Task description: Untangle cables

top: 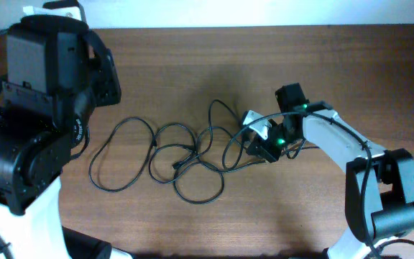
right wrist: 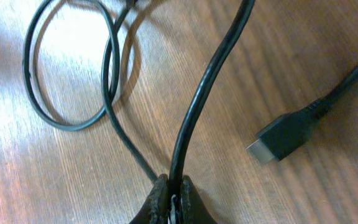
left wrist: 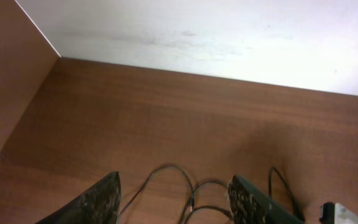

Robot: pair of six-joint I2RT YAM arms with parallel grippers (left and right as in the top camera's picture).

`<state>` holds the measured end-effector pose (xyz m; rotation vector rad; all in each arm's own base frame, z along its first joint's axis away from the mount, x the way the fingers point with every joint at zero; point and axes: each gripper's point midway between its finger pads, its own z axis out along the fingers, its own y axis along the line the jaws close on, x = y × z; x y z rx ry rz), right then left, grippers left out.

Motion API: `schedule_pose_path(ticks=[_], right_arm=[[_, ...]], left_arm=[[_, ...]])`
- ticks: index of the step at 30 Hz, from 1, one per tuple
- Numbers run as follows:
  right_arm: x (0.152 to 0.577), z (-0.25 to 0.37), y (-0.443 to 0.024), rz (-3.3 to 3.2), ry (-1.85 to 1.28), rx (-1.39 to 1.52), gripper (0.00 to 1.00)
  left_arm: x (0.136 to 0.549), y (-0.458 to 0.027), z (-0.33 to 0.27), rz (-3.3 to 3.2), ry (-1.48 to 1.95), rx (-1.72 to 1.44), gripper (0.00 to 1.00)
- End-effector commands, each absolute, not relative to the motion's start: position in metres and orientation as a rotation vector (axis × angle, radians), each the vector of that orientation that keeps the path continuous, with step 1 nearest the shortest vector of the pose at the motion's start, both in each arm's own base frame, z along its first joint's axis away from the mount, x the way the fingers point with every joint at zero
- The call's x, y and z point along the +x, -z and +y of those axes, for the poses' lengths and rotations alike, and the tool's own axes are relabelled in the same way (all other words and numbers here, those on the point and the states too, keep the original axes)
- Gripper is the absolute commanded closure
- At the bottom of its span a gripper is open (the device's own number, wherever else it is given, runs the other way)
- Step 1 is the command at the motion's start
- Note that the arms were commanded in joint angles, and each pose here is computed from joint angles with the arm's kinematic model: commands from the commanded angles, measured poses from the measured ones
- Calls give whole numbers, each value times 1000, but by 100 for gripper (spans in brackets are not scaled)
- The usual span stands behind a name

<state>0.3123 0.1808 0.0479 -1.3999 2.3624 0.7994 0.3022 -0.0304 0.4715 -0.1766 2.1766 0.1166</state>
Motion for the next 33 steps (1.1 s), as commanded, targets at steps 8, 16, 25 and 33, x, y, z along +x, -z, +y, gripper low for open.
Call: schedule_pose_path(ticks=[8,16,25,33], right_arm=[[372,115,-203,2299,-580,-1125,96],[351,109,-345,2093,-421,-1073,96],[333,76,-434,2012,-87,-952,96],[423,-30,-369,2232,-103,-626,96]], left_arm=[[315,-459,-37,2222,-116,-162,50],[315,-458,-41,2230,-85,-147,49],[315,-456,-47,2241,-46,-129,50],[315,-456,-49,2244,-34,-123,51]])
